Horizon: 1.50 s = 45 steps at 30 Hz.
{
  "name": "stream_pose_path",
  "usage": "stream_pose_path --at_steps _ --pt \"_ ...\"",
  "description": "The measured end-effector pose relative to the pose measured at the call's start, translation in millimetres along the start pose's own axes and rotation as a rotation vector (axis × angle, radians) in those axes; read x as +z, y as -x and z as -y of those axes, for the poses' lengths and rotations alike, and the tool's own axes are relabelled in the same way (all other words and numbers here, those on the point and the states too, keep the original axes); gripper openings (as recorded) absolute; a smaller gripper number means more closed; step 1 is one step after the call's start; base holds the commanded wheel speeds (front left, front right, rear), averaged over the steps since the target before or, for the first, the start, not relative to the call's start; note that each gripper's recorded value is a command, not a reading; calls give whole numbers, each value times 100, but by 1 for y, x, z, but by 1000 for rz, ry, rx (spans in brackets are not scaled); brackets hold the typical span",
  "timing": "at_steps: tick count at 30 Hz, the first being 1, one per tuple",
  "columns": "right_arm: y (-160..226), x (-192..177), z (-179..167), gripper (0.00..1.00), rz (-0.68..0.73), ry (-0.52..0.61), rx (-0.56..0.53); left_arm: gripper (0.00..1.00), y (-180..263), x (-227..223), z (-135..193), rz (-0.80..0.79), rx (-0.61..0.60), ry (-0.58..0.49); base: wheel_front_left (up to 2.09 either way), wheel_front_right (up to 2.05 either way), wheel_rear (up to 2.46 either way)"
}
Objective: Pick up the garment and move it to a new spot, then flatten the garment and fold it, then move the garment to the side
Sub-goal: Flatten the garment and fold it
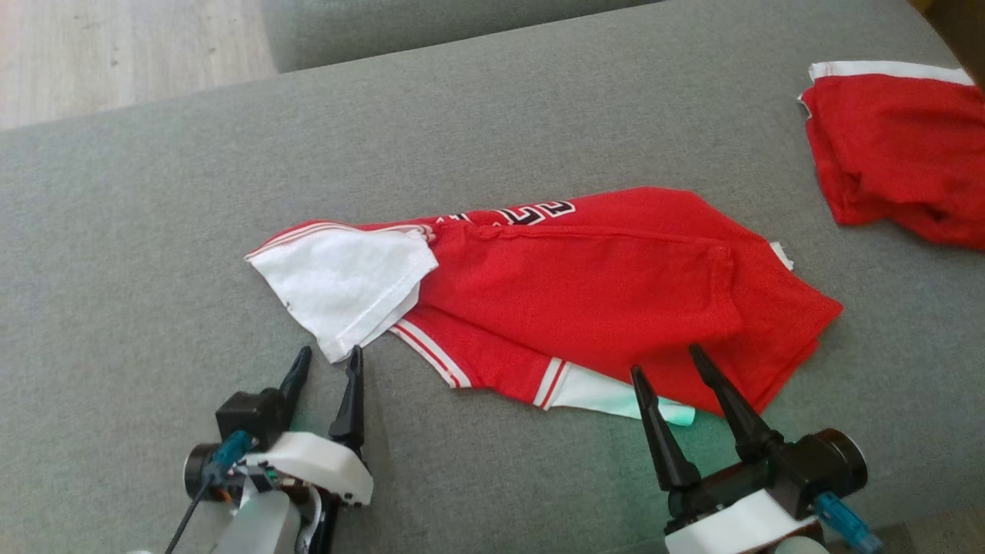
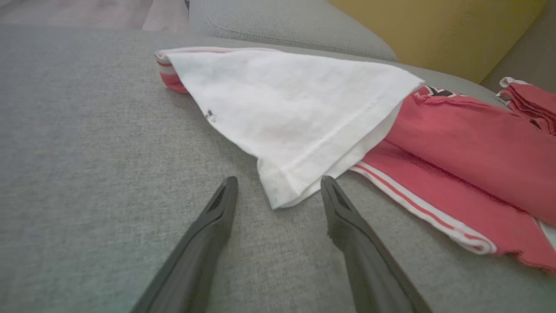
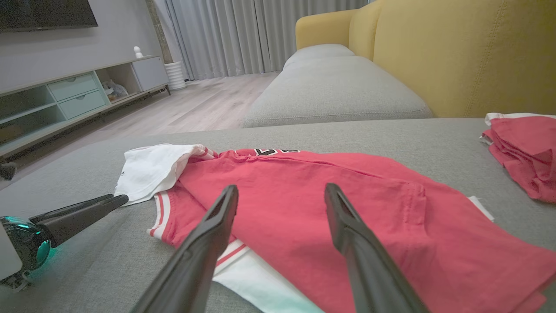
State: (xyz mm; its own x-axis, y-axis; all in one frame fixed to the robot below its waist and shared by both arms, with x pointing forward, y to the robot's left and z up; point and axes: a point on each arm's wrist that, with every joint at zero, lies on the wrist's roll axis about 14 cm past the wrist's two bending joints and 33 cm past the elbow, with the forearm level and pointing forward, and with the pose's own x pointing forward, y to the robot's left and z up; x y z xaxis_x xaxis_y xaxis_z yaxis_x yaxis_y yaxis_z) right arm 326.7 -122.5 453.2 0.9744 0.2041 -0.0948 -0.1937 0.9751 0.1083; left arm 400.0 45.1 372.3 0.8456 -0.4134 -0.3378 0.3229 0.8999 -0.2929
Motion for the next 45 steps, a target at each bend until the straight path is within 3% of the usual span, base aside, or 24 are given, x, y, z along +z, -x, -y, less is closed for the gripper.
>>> stream_pose_path --at_steps 2,4,10,14,18,23,29,42,43,45 --pt "0 0 2 100 -2 0 -6 100 -4 -3 0 -15 0 -2 0 0 0" --pt "0 -1 3 100 -3 1 -11 0 -7 -3 1 -19 -4 -7 0 0 0" --pt "0 1 5 100 2 3 -16 0 -11 5 4 1 -23 -12 0 0 0" --pt "-2 1 10 100 1 -1 -27 0 -14 48 6 137 -39 -13 0 0 0" --pt "-12 -1 21 100 -5 -1 -42 0 -9 92 -14 265 -16 -48 0 0 0" --pt "-35 -1 59 100 -17 11 -96 0 -5 112 -36 312 7 -101 0 0 0" --pt "-58 -27 99 100 -173 -31 -152 0 -12 142 -44 369 6 -124 0 0 0" --pt "-72 -57 113 100 -352 -67 -150 0 -10 136 -46 351 -1 -124 0 0 0" --pt "-72 -57 113 89 -352 -67 -150 0 -10 136 -46 351 -1 -124 0 0 0" --pt "-74 -58 111 53 -356 -63 -143 0 -9 135 -47 351 2 -118 0 0 0"
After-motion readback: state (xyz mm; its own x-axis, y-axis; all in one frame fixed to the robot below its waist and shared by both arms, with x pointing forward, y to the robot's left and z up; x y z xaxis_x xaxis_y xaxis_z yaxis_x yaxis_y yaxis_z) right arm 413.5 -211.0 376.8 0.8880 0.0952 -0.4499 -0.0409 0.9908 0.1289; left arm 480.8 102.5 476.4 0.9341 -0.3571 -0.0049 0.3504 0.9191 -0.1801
